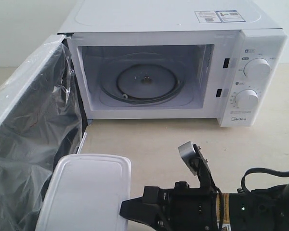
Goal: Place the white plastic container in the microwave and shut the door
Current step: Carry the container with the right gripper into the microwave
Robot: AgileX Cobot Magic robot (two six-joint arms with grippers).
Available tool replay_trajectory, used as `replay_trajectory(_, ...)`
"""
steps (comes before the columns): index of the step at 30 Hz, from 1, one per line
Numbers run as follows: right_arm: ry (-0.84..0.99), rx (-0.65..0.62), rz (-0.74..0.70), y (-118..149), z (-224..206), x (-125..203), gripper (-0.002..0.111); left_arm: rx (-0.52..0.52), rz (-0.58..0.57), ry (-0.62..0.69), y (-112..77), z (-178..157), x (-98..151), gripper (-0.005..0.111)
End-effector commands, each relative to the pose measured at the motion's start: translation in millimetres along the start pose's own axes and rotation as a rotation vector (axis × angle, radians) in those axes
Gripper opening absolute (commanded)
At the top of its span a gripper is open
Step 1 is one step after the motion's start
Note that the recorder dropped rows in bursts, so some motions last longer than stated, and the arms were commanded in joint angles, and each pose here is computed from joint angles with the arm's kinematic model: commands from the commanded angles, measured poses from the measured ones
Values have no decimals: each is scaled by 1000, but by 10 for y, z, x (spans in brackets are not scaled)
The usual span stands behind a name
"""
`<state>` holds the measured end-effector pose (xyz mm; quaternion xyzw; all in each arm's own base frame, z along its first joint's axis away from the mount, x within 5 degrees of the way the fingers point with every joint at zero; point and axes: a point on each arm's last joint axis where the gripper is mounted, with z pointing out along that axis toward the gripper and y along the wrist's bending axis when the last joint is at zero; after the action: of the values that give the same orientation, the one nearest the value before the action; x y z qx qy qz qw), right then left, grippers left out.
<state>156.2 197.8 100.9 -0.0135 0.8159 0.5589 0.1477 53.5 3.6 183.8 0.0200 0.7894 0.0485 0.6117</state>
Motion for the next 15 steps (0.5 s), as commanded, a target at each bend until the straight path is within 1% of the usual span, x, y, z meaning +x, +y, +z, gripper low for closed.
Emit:
replay_trajectory(1,-37,-61,-20,108,-21,-31,0,10,-14,-6,-8,3,4,4)
replay_trajectory(3,-50,-36,-32,132,-52,-58,0,10,-14,-6,-8,3,4,4)
replay_trajectory(7,-139,10,-21,78,-312,-164,0,10,-14,-6,-8,3,4,4)
replay_trajectory(11,-214,-11,-29,95,-457,-263,0,10,-14,-6,-8,3,4,4)
replay_trajectory(15,-358,-13,3,98,-499,-392,0,10,-14,-6,-8,3,4,4)
